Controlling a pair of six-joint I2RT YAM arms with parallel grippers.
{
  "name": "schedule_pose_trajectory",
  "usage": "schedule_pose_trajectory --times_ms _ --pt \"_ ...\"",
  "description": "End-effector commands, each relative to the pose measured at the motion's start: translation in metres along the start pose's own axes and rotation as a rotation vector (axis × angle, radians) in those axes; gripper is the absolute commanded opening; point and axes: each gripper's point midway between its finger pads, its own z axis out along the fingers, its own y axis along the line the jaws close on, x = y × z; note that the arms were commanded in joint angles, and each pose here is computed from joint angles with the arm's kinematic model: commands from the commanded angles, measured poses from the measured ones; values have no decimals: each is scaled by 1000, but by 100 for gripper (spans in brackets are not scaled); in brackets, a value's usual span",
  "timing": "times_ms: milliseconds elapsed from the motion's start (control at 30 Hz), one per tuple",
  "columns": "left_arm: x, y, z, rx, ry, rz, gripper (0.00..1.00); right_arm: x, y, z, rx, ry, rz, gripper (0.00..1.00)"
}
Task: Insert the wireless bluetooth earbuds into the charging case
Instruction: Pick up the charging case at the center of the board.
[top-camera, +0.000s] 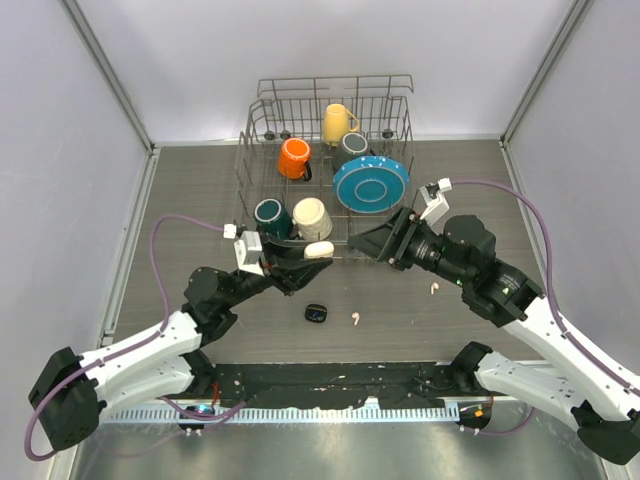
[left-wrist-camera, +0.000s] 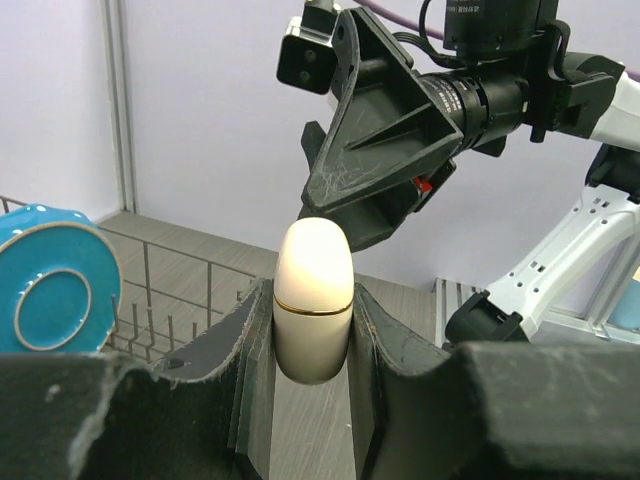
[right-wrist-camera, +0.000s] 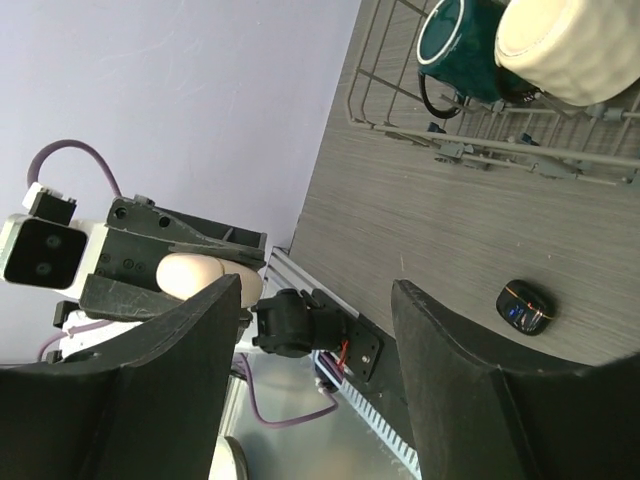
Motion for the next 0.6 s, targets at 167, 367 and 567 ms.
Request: schedule_pose_trajectory --times_ms 167,367,567 --pt "-20 -13 6 78 -72 49 0 9 46 6 -190 108 107 67" --pt "-18 -12 10 89 -63 61 0 14 69 14 -353 149 267 67" --pt "-20 -9 10 73 -72 86 0 20 72 13 -364 202 299 68"
